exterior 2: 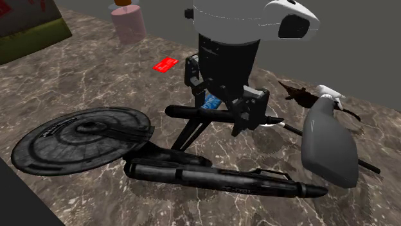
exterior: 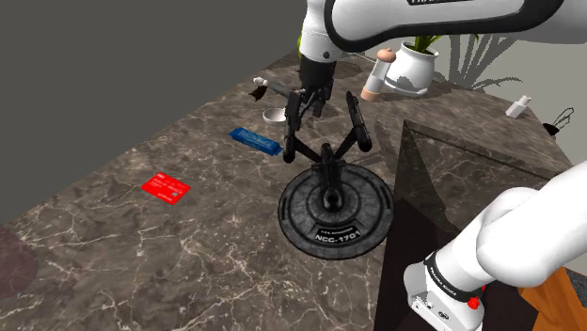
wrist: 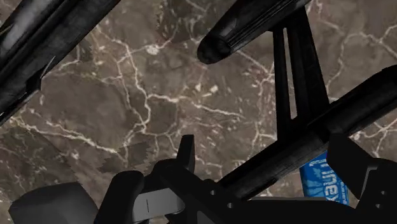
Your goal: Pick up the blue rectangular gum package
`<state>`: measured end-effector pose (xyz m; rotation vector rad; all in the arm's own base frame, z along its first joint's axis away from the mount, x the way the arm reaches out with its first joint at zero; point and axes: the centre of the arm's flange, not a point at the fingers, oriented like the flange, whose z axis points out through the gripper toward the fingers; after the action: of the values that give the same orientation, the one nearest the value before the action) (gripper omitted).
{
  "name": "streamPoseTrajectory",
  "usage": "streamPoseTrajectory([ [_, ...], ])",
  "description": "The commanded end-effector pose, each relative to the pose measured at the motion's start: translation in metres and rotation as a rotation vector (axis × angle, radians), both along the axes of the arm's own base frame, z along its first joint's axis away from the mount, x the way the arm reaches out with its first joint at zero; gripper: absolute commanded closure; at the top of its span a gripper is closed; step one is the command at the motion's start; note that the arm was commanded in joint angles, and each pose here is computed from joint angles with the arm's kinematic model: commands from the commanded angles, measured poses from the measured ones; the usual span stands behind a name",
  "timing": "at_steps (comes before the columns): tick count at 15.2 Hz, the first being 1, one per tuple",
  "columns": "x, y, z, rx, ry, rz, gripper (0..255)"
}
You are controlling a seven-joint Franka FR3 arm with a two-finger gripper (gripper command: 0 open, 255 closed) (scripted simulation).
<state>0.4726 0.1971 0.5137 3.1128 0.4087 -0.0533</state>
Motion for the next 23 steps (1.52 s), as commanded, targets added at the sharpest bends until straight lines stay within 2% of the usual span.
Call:
streamPoseTrajectory([
  [1, 0.015, 0.026, -0.009, -0.002, -0.009, 0.039, 0],
  [9, 0.06, 0.108, -0.035, -0.011, -0.04, 0.18, 0],
  [18, 0.06, 0.108, -0.075, -0.011, -0.04, 0.18, 0],
  [19, 0.06, 0.108, -0.075, -0.011, -0.04, 0.18, 255],
  [23, 0.06, 0.108, -0.075, -0.012, -0.04, 0.18, 255],
])
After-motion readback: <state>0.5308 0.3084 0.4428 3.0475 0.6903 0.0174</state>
